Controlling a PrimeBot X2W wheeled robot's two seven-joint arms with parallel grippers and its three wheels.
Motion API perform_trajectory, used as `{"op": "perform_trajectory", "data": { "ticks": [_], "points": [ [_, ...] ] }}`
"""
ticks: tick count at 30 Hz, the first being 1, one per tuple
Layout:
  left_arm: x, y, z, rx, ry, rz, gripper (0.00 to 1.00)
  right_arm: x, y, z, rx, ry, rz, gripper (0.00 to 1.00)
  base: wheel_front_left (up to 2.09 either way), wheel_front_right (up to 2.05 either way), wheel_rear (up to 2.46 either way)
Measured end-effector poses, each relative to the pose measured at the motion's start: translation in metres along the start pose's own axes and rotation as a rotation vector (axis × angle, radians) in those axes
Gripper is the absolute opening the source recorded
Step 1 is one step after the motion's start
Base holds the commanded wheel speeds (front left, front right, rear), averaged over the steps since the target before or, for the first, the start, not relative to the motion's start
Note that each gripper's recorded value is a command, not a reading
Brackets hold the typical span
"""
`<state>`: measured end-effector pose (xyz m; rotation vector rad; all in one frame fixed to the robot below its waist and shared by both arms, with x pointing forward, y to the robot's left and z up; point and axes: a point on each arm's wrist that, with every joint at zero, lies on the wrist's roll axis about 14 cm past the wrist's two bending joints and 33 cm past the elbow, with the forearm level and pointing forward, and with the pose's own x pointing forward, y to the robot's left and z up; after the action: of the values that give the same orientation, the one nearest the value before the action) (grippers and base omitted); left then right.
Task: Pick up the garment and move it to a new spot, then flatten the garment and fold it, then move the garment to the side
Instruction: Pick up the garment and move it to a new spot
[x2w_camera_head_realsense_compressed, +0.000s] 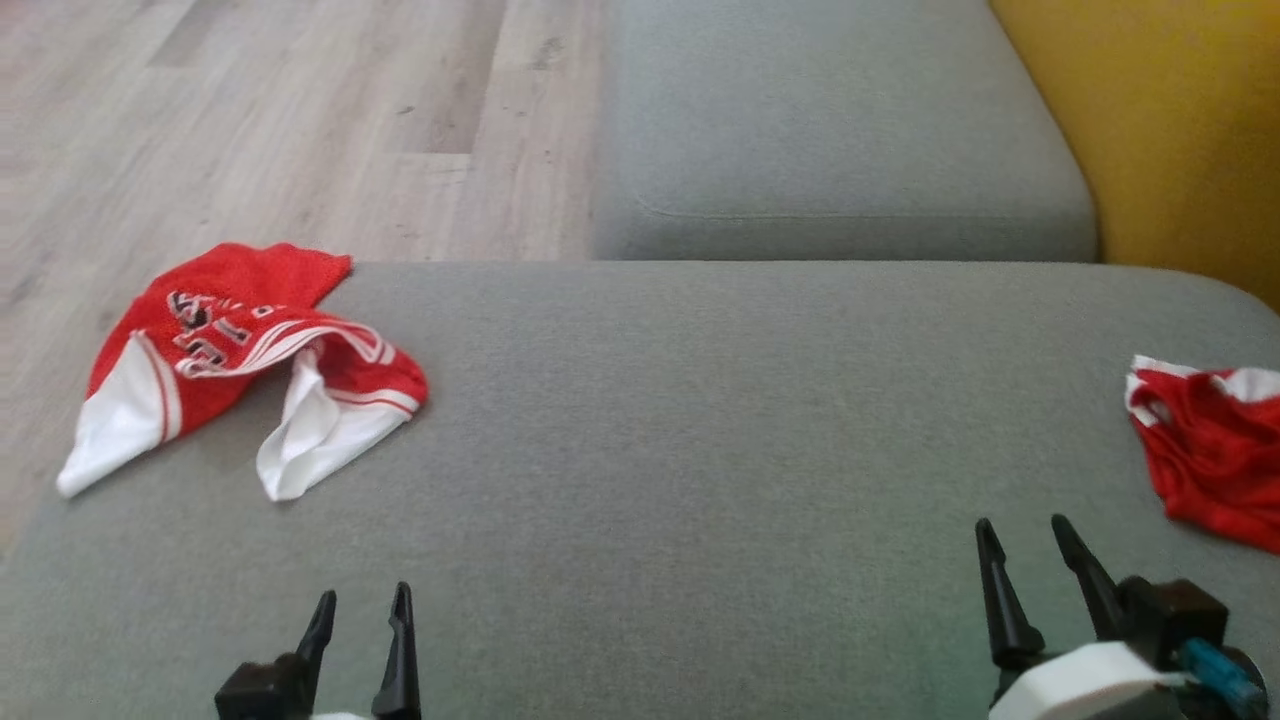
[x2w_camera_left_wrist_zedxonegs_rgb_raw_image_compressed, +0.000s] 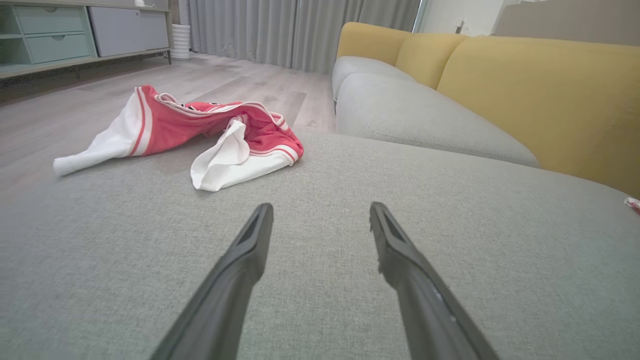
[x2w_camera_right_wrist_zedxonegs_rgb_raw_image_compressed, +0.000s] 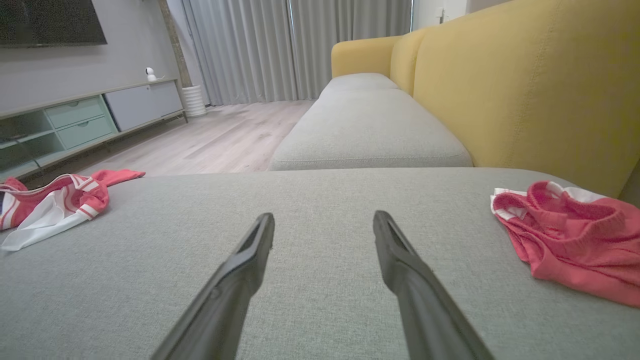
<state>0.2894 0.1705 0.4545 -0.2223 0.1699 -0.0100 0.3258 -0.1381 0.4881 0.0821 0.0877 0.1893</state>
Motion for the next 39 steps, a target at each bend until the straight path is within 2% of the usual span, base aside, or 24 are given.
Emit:
{"op": "perform_trajectory", "data": {
  "ticks": [4,10,14,19,22,27,34,37,39],
  "points": [
    [-0.006,0.011,0.005,0.005,-0.016,0.033,1.00,0.003,0.011,-0.007,-0.004,0.027,0.039,1.00,0.00,0.00,0.00],
    [-0.022,0.039,0.020,0.000,-0.067,0.117,1.00,0.019,0.049,-0.009,0.002,0.038,0.163,1.00,0.00,0.00,0.00],
    [-0.047,0.075,0.029,-0.014,-0.112,0.252,1.00,0.035,0.098,-0.007,-0.014,0.041,0.318,1.00,0.00,0.00,0.00],
    [-0.071,0.110,0.037,-0.037,-0.163,0.408,1.00,0.065,0.161,0.013,-0.024,-0.007,0.495,1.00,0.00,0.00,0.00],
    [-0.087,0.124,0.030,-0.054,-0.152,0.492,1.00,0.072,0.184,0.002,-0.023,0.026,0.565,1.00,0.00,0.00,0.00],
    [-0.100,0.133,0.026,-0.068,-0.148,0.542,1.00,0.073,0.189,-0.013,-0.022,0.068,0.585,1.00,0.00,0.00,0.00],
    [-0.101,0.135,0.040,-0.071,-0.186,0.537,1.00,0.079,0.185,-0.011,-0.029,0.063,0.569,1.00,0.00,0.00,0.00],
    [-0.098,0.142,0.054,-0.017,-0.179,0.512,1.00,0.085,0.177,-0.009,-0.036,0.053,0.541,1.00,0.00,0.00,0.00],
    [-0.088,0.147,0.080,0.042,-0.204,0.477,1.00,0.088,0.172,-0.006,-0.040,0.044,0.524,1.00,0.00,0.00,0.00]
  ]
}}
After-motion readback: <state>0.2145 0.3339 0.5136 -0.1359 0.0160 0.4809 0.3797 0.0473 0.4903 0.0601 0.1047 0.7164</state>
